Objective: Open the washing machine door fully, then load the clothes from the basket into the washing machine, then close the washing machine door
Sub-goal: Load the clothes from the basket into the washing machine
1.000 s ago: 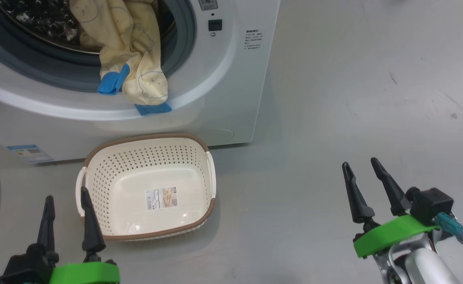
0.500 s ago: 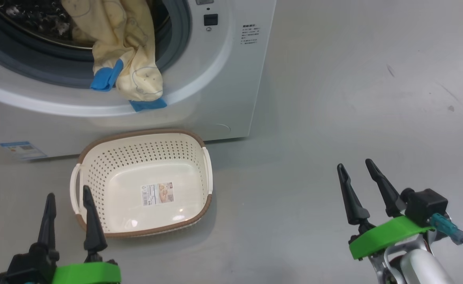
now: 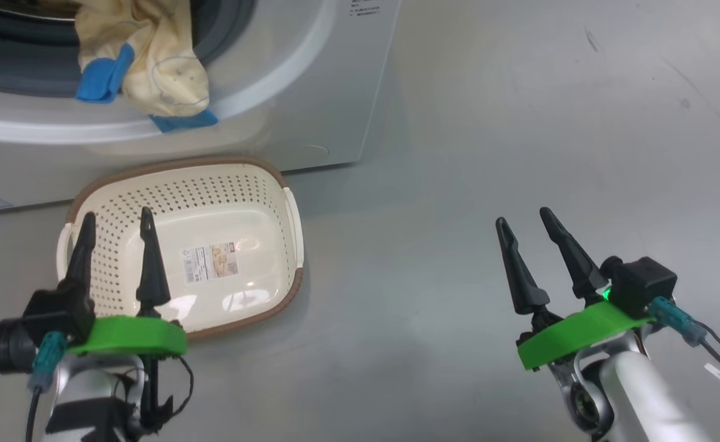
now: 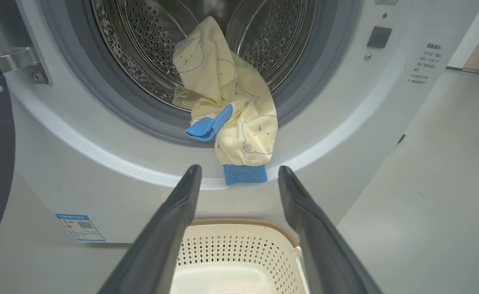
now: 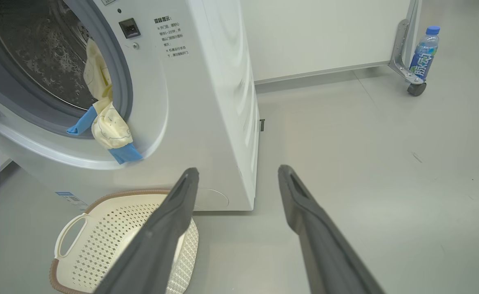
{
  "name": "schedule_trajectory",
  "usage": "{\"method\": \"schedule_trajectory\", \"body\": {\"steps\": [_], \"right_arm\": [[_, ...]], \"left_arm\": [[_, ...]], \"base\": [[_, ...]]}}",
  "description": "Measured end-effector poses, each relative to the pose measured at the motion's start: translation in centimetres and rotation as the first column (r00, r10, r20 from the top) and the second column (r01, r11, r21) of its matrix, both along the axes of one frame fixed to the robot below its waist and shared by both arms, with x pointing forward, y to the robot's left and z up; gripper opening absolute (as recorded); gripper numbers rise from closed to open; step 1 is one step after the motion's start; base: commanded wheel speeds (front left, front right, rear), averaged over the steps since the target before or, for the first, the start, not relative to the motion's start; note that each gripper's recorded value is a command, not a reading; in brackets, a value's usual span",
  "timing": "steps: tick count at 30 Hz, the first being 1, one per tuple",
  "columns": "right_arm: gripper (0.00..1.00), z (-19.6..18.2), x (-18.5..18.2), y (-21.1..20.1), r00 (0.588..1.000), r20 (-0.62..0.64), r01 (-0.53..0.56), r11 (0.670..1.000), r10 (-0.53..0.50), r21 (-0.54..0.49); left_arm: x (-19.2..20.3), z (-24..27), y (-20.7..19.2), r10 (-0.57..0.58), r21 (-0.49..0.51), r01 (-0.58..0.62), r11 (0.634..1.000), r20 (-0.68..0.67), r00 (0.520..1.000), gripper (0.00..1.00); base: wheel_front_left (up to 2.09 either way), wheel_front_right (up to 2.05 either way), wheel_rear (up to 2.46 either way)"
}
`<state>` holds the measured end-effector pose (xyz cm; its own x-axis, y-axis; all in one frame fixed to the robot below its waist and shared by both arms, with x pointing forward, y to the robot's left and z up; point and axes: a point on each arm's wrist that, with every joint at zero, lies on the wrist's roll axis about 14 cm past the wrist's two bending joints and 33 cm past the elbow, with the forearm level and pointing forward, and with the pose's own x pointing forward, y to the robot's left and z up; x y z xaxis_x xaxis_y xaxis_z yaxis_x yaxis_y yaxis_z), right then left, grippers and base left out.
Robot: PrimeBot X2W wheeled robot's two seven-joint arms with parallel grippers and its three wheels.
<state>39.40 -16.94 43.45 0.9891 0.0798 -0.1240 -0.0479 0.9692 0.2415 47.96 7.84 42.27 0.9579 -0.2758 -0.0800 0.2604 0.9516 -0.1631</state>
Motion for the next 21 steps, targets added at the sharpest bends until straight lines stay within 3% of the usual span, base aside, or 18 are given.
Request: {"method": "schedule_trajectory", "body": {"steps": [10, 21], "right_arm": [[1.00, -2.1, 0.7, -1.1, 0.998, -0.057, 0.030, 0.999, -0.031, -0.013], [1.00, -3.9, 1.8, -1.9, 0.994, -0.099, 0.039, 0.998, -0.043, -0.039]], "left_arm": [[5.3, -4.0, -3.4, -0.085, -0.022, 0.083, 0.996, -0.106, 0.991, 1.00], [10.3, -6.5, -5.4, -0.114, -0.031, 0.111, 0.993, -0.124, 0.986, 1.00]], "base": [[0.00, 0.00, 0.00], [0.00, 0.00, 0.00]]}}
